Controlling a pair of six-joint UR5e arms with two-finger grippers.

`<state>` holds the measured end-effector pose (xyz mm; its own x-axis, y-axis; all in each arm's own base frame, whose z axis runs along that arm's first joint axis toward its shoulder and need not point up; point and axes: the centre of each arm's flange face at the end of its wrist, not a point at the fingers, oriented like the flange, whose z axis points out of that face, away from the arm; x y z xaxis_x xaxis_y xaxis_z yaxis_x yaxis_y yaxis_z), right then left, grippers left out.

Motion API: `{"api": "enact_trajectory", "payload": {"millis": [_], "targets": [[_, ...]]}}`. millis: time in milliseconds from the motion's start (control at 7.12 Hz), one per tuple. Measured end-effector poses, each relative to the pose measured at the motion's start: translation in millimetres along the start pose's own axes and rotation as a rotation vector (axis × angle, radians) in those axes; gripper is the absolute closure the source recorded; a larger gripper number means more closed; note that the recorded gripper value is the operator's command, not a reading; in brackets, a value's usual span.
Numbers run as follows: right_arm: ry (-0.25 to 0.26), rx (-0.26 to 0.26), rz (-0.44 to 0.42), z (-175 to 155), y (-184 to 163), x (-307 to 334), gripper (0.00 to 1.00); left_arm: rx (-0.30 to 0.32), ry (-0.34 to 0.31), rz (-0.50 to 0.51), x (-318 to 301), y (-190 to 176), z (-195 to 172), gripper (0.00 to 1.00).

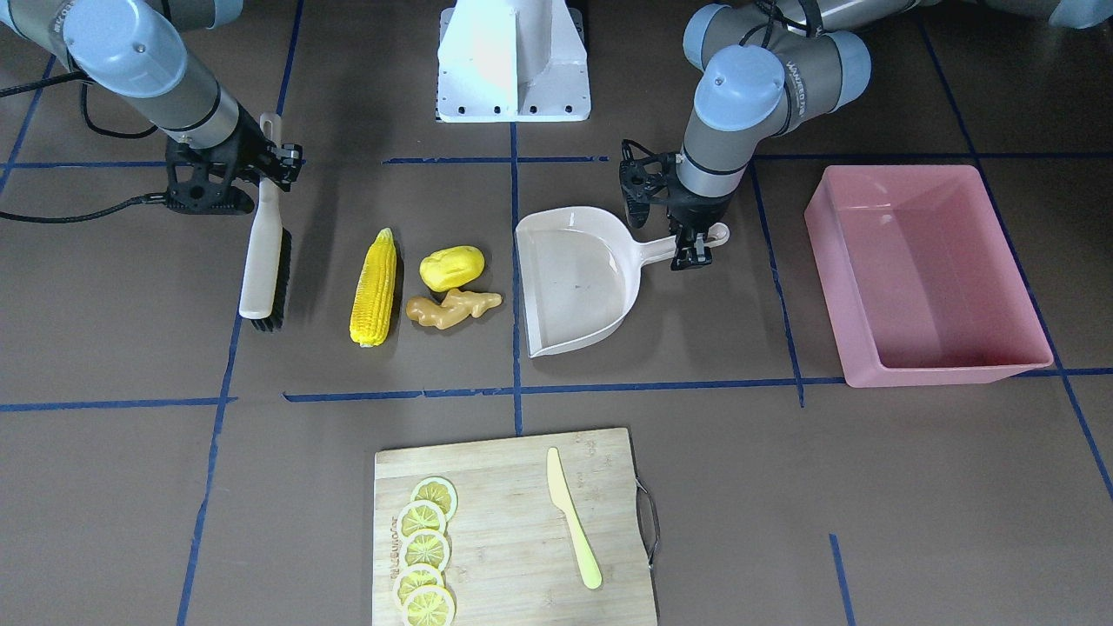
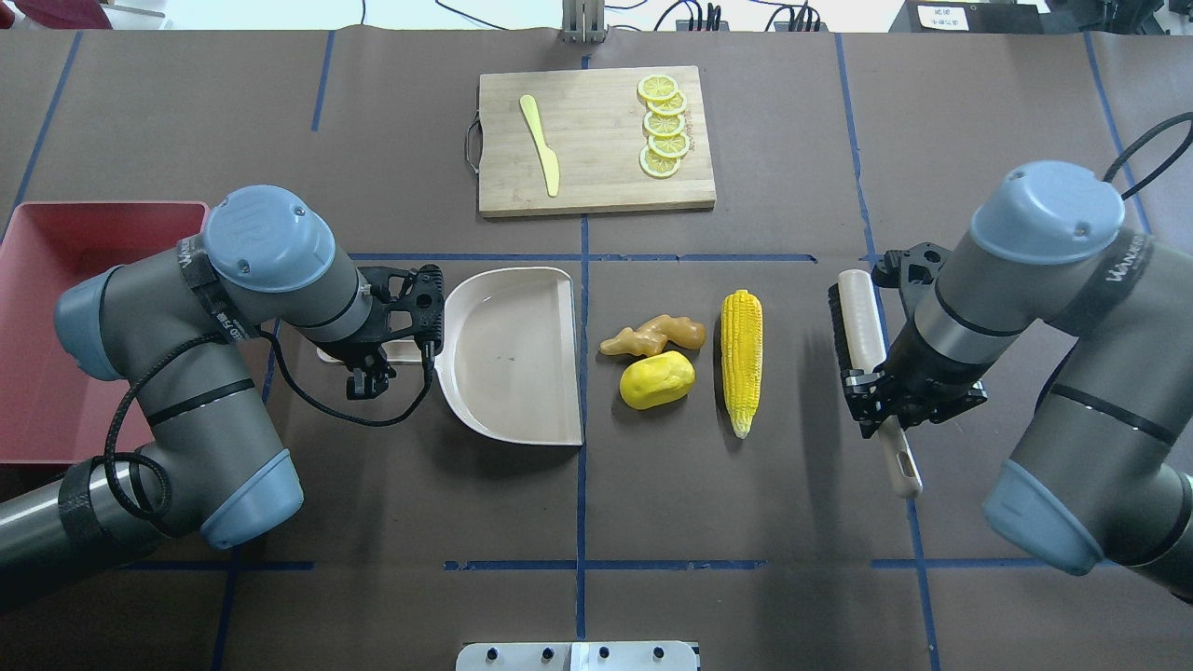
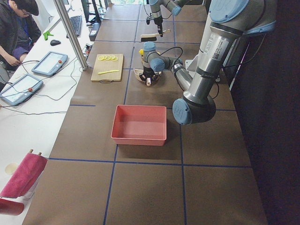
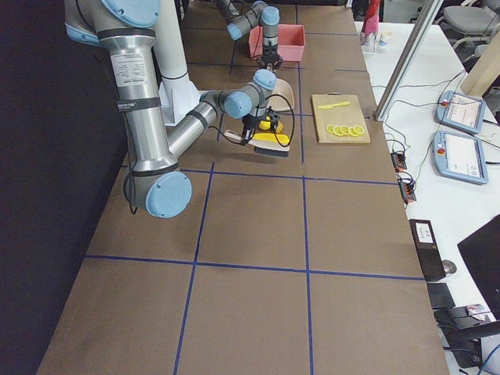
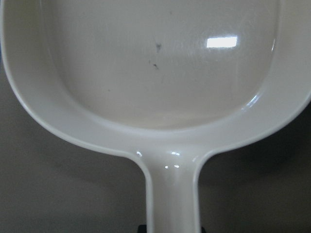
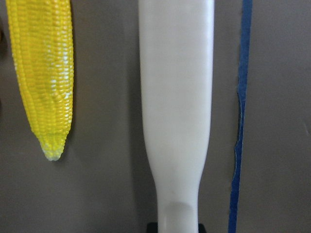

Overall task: Sweep and dump trash into bin
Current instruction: 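Carry the brush with the right gripper toward the corn and pepper, then sweep the corn, pepper and ginger into the dustpan with the right gripper's brush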

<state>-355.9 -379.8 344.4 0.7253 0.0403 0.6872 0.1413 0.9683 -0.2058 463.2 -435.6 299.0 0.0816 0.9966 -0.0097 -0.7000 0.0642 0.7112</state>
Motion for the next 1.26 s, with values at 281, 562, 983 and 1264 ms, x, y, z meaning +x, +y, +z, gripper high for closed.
{"api": "enact_trajectory", "payload": {"millis": [281,562,983,1264], "targets": [[0.032,-0.020,-0.025,13.4,8.8,-21.3,1.00,-0.007,-0.019,0.003,0.2,-2.7,-0.9,1.00],[0.065,-0.012,-0.045,26.7,6.8,-43.3,1.00,-0.009,-0.032,0.006,-0.1,-4.9,-1.8,1.00],[0.102,0.003,-0.039,45.9,-5.6,-74.1,1.00,-0.011,-0.028,0.010,3.6,-6.7,1.1,1.00],[0.106,0.006,-0.033,54.1,-7.3,-97.9,1.00,-0.013,-0.026,0.012,5.3,-6.9,2.7,1.00]]}}
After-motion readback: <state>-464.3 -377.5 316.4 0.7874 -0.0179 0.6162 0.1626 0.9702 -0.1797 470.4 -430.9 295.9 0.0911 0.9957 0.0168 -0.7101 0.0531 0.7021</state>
